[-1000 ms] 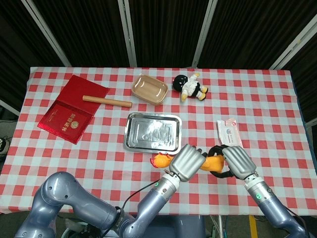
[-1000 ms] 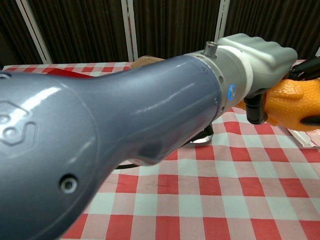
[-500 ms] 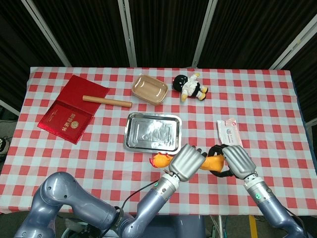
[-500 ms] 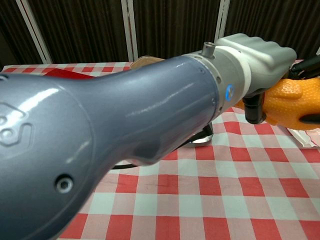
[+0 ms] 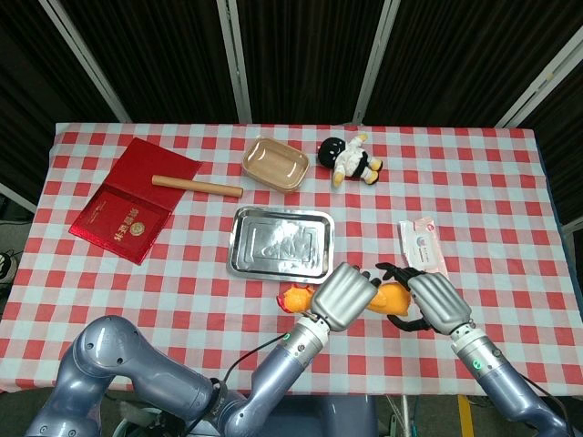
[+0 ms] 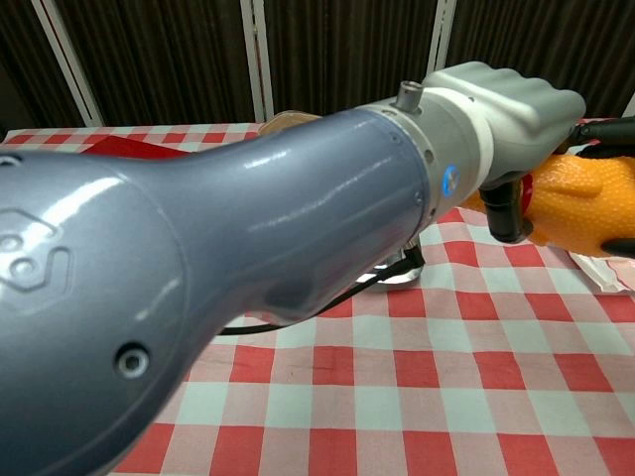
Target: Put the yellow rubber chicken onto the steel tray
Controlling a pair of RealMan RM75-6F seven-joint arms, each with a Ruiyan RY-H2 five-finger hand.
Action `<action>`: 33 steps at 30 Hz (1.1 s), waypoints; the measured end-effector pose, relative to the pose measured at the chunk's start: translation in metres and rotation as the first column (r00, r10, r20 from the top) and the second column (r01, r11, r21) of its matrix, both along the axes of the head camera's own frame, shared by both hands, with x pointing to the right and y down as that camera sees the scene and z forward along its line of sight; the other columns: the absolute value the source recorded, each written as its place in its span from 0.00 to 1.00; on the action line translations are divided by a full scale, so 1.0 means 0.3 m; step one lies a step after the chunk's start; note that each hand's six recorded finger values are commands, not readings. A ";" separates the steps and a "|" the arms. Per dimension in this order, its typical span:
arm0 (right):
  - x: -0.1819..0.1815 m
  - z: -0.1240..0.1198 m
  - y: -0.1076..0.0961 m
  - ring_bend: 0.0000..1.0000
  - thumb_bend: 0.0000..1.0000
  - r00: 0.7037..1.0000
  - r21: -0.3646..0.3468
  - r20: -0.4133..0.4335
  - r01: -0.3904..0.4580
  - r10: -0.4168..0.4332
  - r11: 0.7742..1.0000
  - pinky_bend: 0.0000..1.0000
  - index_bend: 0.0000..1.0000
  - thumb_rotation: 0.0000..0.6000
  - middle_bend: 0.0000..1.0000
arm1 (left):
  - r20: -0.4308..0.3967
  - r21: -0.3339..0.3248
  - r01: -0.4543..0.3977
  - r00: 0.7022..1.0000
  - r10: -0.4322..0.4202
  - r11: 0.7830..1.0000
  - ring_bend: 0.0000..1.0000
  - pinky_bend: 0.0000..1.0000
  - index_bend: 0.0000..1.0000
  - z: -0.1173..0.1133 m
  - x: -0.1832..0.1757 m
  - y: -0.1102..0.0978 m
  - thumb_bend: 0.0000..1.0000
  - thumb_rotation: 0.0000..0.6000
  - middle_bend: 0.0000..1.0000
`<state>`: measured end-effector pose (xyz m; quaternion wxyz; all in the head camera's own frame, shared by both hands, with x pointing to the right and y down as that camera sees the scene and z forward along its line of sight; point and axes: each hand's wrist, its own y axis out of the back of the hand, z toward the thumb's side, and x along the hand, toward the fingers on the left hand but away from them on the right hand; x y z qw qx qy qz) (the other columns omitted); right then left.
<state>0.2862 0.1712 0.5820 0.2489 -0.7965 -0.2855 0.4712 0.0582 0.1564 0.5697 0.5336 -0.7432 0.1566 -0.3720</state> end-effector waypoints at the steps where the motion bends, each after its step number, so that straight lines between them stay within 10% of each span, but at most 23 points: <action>1: 0.000 0.000 0.000 0.29 0.51 1.000 -0.001 0.001 -0.001 0.001 1.000 0.42 0.15 1.00 0.28 | 0.000 -0.001 0.000 1.000 0.000 1.000 0.53 0.68 0.54 0.000 0.000 0.001 0.50 1.00 0.60; 10: 0.001 0.002 -0.013 0.41 0.51 1.000 0.006 0.008 -0.009 0.009 1.000 0.50 0.41 1.00 0.33 | -0.004 -0.011 -0.005 1.000 0.004 1.000 0.53 0.68 0.54 0.003 0.003 0.008 0.50 1.00 0.60; 21: -0.001 0.007 -0.030 0.83 0.74 0.999 0.024 0.016 -0.029 0.028 0.999 0.90 0.96 1.00 0.74 | -0.008 -0.020 -0.013 1.000 0.012 1.000 0.53 0.68 0.54 0.004 0.001 0.016 0.50 1.00 0.60; 33: -0.001 -0.001 -0.036 0.93 0.79 0.998 0.051 0.026 -0.052 0.051 0.997 0.99 0.98 1.00 0.87 | -0.011 -0.023 -0.013 1.000 0.013 1.000 0.53 0.68 0.54 0.001 0.000 0.017 0.50 1.00 0.60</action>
